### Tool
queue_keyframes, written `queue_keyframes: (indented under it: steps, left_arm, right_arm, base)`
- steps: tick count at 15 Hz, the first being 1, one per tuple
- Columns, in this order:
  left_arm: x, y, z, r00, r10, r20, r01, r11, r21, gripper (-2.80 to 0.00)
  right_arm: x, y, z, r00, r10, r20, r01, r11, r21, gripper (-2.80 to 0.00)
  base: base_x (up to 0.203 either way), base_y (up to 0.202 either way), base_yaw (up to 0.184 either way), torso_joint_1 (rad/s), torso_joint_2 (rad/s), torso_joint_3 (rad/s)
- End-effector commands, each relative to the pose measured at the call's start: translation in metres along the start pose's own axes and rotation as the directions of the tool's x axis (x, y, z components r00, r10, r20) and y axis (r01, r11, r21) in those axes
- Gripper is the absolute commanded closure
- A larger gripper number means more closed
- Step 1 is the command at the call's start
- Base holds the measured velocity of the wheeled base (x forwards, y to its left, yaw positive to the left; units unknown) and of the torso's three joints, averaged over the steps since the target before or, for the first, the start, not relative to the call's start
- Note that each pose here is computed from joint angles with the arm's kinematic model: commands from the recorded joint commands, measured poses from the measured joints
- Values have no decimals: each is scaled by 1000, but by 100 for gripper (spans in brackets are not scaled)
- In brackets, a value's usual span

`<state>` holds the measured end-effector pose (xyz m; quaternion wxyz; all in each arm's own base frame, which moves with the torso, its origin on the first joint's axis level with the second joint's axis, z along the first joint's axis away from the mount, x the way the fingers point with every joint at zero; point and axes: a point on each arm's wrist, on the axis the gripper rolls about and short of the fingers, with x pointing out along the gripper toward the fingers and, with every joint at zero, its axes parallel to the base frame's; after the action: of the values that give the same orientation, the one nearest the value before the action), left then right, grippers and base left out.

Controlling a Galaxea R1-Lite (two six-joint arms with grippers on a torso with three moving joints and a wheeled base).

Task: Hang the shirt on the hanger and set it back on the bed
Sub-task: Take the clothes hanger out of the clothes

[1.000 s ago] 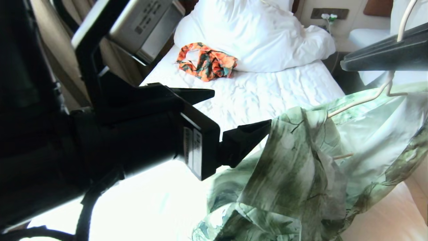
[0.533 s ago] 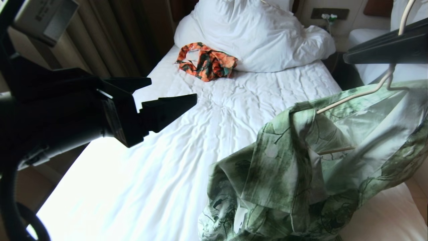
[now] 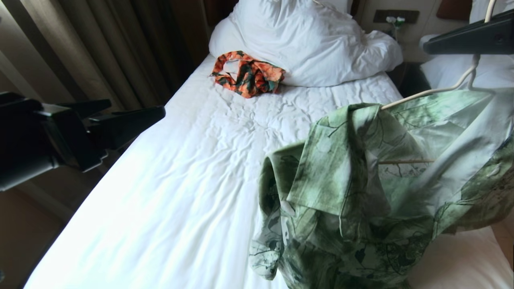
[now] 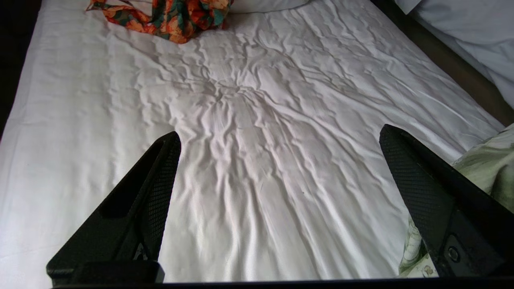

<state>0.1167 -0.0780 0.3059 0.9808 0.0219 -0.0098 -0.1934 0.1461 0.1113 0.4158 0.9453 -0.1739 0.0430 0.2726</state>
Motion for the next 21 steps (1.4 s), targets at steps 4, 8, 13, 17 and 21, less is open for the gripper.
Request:
queue_keyframes:
  steps: [4,8,13,17,21]
  left_arm:
    - [-32,16,-13,996,86,26,-85,996,-15,-280]
    - [-49,21,-18,994,111,2,-111,992,-56,-280]
    - [-65,26,-18,987,155,37,-151,985,-83,-280]
    - [-73,28,-20,983,175,53,-167,978,-121,0]
    - [-85,30,-24,980,196,36,-190,973,-132,0]
  right_arm:
    - [-1,-4,5,996,-36,81,35,999,15,0]
    - [-7,-6,8,992,-50,114,48,999,21,0]
    - [-7,-10,13,984,-79,161,75,997,31,0]
    - [-7,-11,16,979,-89,184,84,996,33,0]
    - [-8,-12,18,973,-97,208,91,995,38,0]
  base:
    - [0,0,0,0,0,0]
    - [0,0,0,0,0,0]
    - [0,0,0,49,-250,-195]
    - [0,0,0,125,-473,-352]
    - [0,0,0,162,-522,-365]
